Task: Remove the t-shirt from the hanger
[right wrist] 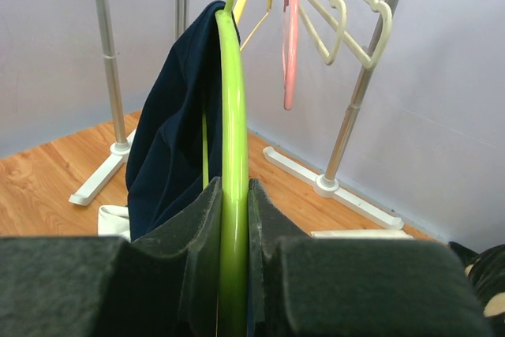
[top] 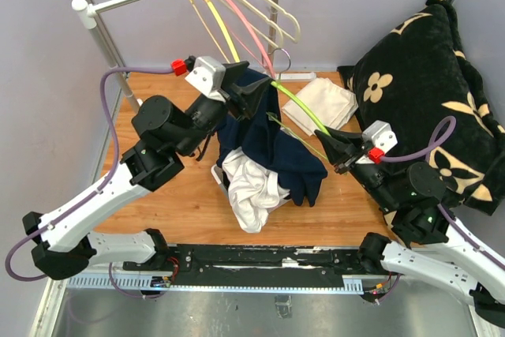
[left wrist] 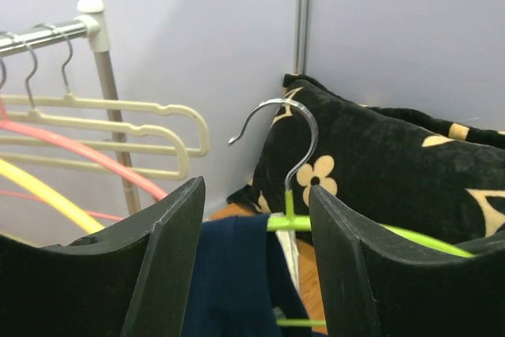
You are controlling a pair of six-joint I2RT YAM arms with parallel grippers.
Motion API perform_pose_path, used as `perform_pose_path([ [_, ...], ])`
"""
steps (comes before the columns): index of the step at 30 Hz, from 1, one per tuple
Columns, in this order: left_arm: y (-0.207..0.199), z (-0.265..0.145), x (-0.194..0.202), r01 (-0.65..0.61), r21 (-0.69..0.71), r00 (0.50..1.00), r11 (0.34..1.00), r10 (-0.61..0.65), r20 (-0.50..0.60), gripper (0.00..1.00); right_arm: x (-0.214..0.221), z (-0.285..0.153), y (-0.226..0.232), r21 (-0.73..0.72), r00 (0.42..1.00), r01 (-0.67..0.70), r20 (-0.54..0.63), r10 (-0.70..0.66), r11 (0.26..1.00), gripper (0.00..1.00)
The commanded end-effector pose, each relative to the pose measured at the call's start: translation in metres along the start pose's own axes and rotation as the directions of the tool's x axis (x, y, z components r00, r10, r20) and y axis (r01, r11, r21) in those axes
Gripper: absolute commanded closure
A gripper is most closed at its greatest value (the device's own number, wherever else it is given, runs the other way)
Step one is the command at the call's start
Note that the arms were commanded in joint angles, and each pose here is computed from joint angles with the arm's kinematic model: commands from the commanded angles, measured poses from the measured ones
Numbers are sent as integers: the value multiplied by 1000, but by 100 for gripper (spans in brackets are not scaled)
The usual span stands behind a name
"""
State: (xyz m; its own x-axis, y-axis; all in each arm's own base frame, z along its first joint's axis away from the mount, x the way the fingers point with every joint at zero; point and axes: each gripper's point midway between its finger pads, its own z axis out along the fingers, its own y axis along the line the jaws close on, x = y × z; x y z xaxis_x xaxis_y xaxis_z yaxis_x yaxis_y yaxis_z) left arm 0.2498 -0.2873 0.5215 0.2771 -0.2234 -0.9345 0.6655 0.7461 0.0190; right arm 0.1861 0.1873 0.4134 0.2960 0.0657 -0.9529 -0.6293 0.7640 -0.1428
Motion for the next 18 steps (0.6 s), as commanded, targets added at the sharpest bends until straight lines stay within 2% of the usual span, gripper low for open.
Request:
perform_pose_path([
  [1, 10, -12, 20, -21, -49, 998, 999, 18, -58, 40, -44, -7, -11, 27, 990, -11, 139, 7, 1000, 99],
  [6, 16, -14, 59, -46, -93, 990, 995, 32, -141, 38, -47, -9, -8, 5, 989, -11, 151, 10, 1000, 99],
  [14, 17, -3, 79, -67, -119, 985, 991, 47, -167, 36, -51, -13, -8, -6, 986, -15, 165, 16, 1000, 99],
  [16, 21, -2, 79, -69, -140, 986, 988, 46, -160, 40, -51, -14, -7, -8, 986, -16, 166, 17, 1000, 99],
  [18, 23, -2, 75, -67, -154, 988, 986, 45, -145, 53, -50, -16, -8, -7, 986, -16, 164, 17, 1000, 99],
])
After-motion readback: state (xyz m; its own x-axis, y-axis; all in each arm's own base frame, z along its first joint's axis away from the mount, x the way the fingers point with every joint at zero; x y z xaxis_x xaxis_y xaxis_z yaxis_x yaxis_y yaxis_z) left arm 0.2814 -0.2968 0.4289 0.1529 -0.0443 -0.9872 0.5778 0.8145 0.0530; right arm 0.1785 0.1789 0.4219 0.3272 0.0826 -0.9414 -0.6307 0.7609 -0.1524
